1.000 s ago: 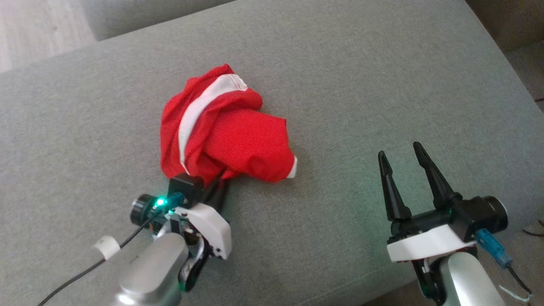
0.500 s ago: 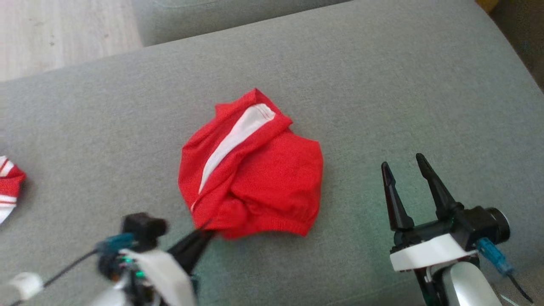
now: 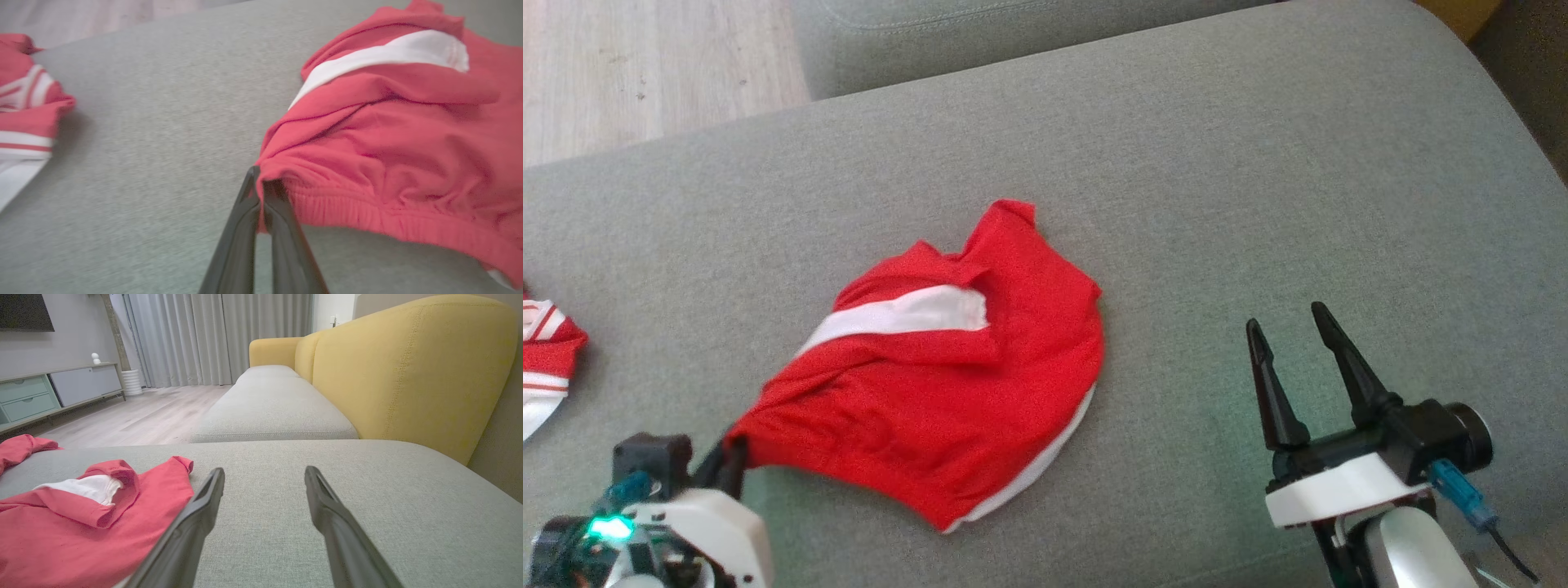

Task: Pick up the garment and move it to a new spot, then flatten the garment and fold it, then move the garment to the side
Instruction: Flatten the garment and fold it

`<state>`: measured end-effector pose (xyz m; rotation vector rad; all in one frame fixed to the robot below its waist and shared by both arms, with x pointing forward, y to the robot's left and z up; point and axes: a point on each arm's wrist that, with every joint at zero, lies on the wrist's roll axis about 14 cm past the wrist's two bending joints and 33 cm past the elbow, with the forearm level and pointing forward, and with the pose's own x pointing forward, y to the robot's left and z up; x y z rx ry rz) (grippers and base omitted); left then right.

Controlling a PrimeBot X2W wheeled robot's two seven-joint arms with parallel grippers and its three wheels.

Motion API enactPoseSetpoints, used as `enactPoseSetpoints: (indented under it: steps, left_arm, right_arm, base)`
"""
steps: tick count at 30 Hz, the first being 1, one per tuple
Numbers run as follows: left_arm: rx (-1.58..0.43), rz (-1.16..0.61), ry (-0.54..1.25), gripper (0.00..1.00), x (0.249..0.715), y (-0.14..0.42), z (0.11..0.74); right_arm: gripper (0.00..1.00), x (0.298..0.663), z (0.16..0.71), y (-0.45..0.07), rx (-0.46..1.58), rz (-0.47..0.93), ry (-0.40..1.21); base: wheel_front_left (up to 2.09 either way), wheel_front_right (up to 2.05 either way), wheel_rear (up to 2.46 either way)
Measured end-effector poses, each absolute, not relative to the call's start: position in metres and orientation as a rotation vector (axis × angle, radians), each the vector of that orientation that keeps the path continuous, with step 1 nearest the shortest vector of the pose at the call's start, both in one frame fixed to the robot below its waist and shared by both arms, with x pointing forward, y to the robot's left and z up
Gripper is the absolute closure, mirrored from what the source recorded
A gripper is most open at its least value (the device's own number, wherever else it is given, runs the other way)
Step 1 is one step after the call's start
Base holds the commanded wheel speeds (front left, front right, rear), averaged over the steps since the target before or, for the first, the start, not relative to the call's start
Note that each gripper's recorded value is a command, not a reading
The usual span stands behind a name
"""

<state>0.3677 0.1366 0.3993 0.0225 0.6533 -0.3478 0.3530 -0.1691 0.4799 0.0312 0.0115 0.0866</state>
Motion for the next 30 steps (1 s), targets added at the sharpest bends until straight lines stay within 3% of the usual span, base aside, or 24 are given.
enactPoseSetpoints:
  steps: [1, 2, 3, 4, 14, 24, 30]
  left_arm:
    - [0.050, -0.312, 0.634, 0.72, 0.371, 0.144, 0.398]
    - [0.071, -0.282, 0.619, 0.60, 0.374, 0.150, 0.397]
    - [0.083, -0.261, 0.608, 0.37, 0.376, 0.154, 0.396]
    - [0.082, -0.248, 0.604, 0.00, 0.376, 0.155, 0.395]
    - [0.040, -0.227, 0.480, 0.00, 0.385, 0.142, 0.421]
    - [-0.022, -0.432, 0.399, 0.00, 0.369, 0.061, 0.450]
    - [-0.034, -0.376, 0.392, 0.00, 0.382, 0.060, 0.449]
  right_arm:
    - [0.00, 0.353, 0.480, -0.169, 0.031, 0.086, 0.011]
    - [0.00, 0.353, 0.480, -0.169, 0.031, 0.086, 0.012]
    - [0.00, 0.353, 0.480, -0.170, 0.031, 0.085, 0.012]
    - [0.00, 0.353, 0.480, -0.170, 0.031, 0.085, 0.011]
    - [0.00, 0.351, 0.482, -0.170, 0.021, 0.085, 0.005]
    - [0.00, 0.350, 0.478, -0.169, 0.021, 0.086, 0.018]
    - [0.00, 0.347, 0.476, -0.177, 0.019, 0.061, 0.026]
  base:
    - [0.00, 0.00, 0.00]
    - [0.00, 0.00, 0.00]
    - [0.00, 0.00, 0.00]
    - [0.00, 0.00, 0.00]
    - [0.00, 0.00, 0.00]
    - [0.00, 0.00, 0.00]
    - [0.00, 0.00, 0.00]
